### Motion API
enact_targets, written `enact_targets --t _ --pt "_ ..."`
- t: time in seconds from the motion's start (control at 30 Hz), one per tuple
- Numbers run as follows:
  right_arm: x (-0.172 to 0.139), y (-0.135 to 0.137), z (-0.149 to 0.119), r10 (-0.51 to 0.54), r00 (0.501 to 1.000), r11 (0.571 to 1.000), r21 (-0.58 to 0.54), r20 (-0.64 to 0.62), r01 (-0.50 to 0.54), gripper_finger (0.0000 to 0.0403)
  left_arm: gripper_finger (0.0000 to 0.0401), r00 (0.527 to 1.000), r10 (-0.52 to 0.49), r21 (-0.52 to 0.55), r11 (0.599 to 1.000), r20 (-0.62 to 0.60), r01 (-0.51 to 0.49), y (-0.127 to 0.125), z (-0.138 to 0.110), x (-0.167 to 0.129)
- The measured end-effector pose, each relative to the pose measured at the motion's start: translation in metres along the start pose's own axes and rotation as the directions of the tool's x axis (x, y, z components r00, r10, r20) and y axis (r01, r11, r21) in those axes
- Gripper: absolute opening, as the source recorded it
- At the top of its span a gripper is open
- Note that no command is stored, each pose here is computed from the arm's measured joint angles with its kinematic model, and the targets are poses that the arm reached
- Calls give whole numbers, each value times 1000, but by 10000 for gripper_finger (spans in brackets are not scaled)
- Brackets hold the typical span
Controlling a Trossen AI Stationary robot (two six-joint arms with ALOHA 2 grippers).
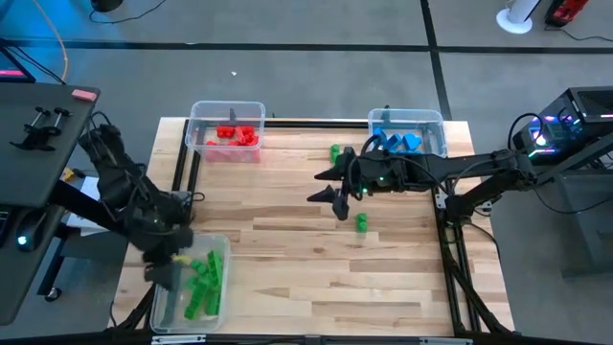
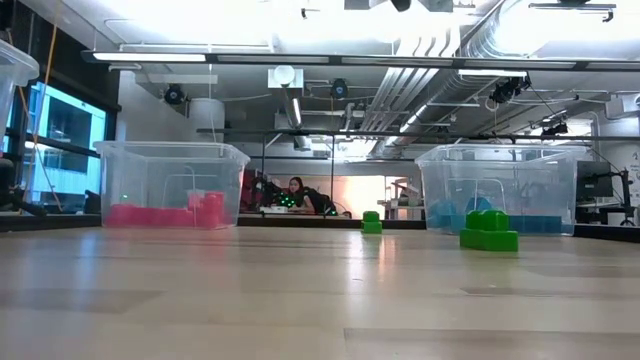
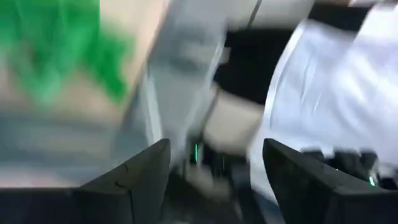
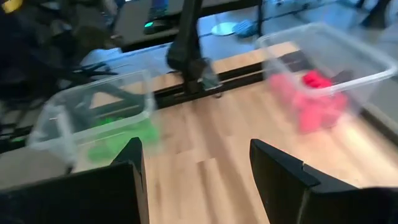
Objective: Sort blocks
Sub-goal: Put the green game piece into the bottom left transparent bin
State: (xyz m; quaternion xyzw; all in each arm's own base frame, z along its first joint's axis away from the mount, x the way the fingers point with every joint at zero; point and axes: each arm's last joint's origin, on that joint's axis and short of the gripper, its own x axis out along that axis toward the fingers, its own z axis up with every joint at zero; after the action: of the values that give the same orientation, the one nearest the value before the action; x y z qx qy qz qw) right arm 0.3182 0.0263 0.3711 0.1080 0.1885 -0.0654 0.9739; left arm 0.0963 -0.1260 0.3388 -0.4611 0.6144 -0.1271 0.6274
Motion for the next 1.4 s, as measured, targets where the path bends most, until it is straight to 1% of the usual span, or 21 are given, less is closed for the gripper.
enact_targets --t 0.07,0.13,0.2,0.27,0.37,0.43,0.5,0.57,0.6,0.63,0.7,0.73,0.77,0.83,0.93,1.0,1.07,1.17,1.23,1.3,1.4 --pt "0 1 -1 50 998 998 40 -25 -49 167 244 988 -33 89 996 150 20 -2 14 -4" --pt "0 2 -5 93 993 992 95 -74 -86 167 245 941 -68 187 982 331 5 -6 31 -10" --pt "-1 3 -12 100 985 985 152 -140 -78 167 245 859 -79 259 964 506 -64 -7 50 -17" --pt "-3 4 -19 84 974 978 202 -210 -41 167 245 756 -90 311 938 649 -155 -10 71 -25" --pt "-7 6 -32 30 948 960 273 -318 61 167 245 601 -81 338 882 795 -327 -12 106 -35" --pt "-11 6 -41 -47 920 928 325 -388 184 167 245 538 -42 324 837 842 -441 -9 132 -38" --pt "-16 4 -51 -144 876 871 361 -460 333 167 245 502 29 286 792 864 -539 1 160 -39" --pt "-21 3 -61 -237 818 795 379 -524 474 167 245 498 81 255 781 864 -570 20 192 -36" --pt "-24 3 -66 -272 784 754 383 -558 534 167 245 516 86 252 796 852 -550 33 208 -33" --pt "-26 2 -71 -303 747 708 384 -592 592 167 246 545 73 256 826 835 -502 46 223 -28" --pt "-28 2 -81 -345 670 612 384 -657 692 167 245 604 -12 277 896 797 -348 68 251 -16" --pt "-28 3 -86 -361 631 562 379 -687 735 167 245 632 -70 295 920 772 -259 77 260 -10" --pt "-26 3 -91 -375 592 515 371 -713 773 167 246 655 -137 326 929 743 -175 83 268 -2" --pt "-20 3 -100 -391 523 432 351 -757 831 167 246 681 -256 393 918 686 -50 87 276 13" --pt "-2 2 -114 -404 434 378 285 -805 881 167 246 687 -347 456 889 638 25 86 274 30" --pt "13 -3 -122 -399 387 368 242 -831 898 167 246 679 -385 497 867 625 34 82 269 34" --pt "27 -11 -129 -387 339 384 184 -858 905 167 246 669 -414 526 850 617 41 78 262 33" --pt "46 -27 -140 -355 261 433 90 -898 897 167 246 633 -466 570 821 618 48 68 249 19" --pt "55 -37 -145 -312 222 483 47 -924 874 167 246 597 -504 606 795 624 38 61 237 5" --pt "61 -45 -148 -281 204 524 28 -938 851 167 246 555 -545 647 762 629 16 53 223 -12" --pt "64 -52 -147 -267 209 545 31 -941 838 167 246 486 -589 685 728 646 -29 44 200 -36"
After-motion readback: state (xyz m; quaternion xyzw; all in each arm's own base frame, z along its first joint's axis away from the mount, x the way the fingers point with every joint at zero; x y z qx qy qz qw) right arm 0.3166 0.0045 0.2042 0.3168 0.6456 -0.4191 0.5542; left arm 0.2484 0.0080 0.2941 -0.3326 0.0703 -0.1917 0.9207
